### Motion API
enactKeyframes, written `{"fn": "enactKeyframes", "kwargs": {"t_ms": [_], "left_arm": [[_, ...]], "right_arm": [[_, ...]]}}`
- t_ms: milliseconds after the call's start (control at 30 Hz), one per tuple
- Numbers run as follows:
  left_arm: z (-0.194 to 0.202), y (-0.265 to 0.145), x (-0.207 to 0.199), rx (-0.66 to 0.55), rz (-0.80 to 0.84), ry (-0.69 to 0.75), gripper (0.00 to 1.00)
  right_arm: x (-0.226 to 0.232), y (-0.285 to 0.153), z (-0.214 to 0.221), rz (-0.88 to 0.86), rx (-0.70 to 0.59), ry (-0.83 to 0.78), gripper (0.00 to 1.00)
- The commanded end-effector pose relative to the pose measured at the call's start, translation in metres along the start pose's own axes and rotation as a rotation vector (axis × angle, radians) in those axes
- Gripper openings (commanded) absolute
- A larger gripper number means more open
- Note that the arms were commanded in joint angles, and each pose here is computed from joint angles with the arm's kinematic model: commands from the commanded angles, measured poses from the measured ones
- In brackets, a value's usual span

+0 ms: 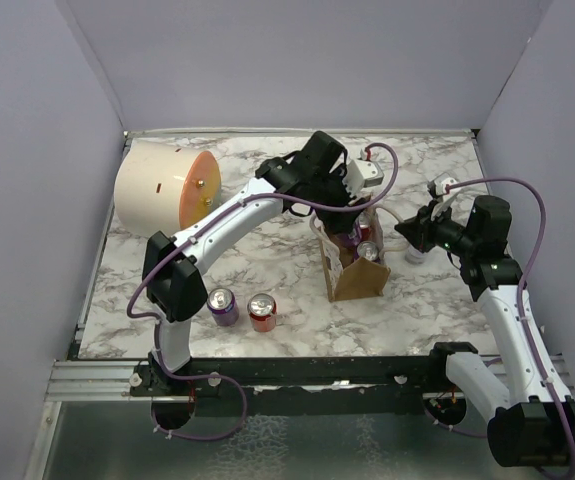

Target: Place the beverage into the canvas bag

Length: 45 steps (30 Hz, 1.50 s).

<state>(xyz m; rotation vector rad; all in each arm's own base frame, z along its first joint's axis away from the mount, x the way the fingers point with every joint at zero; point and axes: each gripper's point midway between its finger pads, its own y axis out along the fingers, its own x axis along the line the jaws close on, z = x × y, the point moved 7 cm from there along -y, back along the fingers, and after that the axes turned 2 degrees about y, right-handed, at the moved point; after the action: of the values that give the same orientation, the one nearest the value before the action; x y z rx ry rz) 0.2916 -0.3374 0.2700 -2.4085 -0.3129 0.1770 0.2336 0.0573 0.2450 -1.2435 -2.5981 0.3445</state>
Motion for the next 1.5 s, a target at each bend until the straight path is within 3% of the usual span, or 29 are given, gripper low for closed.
{"fn": "enactKeyframes", "kwargs": {"t_ms": [0, 633, 1033, 1467], "left_arm": [[-0.024, -0.018, -0.003, -0.076, -0.031, 0.046, 0.0], [-0.006, 0.006, 0.013, 0.066, -0.116, 0.014, 0.0], [0.002, 0.038, 0.013, 0.067, -0.07, 0.067, 0.0], [0.026, 0.067, 0.016, 0.157, -0.049, 0.102, 0.0]], "right_arm": [[-0.004, -0.001, -0.01, 0.034, -0.024, -0.008, 0.01], [-0.004, 0.001, -0.006, 0.018, -0.019, -0.008, 0.01], [-0.004, 0.002, -0.005, 0.013, -0.018, -0.005, 0.01], [-0.005, 0.004, -0.002, 0.004, -0.011, 0.003, 0.01]]}}
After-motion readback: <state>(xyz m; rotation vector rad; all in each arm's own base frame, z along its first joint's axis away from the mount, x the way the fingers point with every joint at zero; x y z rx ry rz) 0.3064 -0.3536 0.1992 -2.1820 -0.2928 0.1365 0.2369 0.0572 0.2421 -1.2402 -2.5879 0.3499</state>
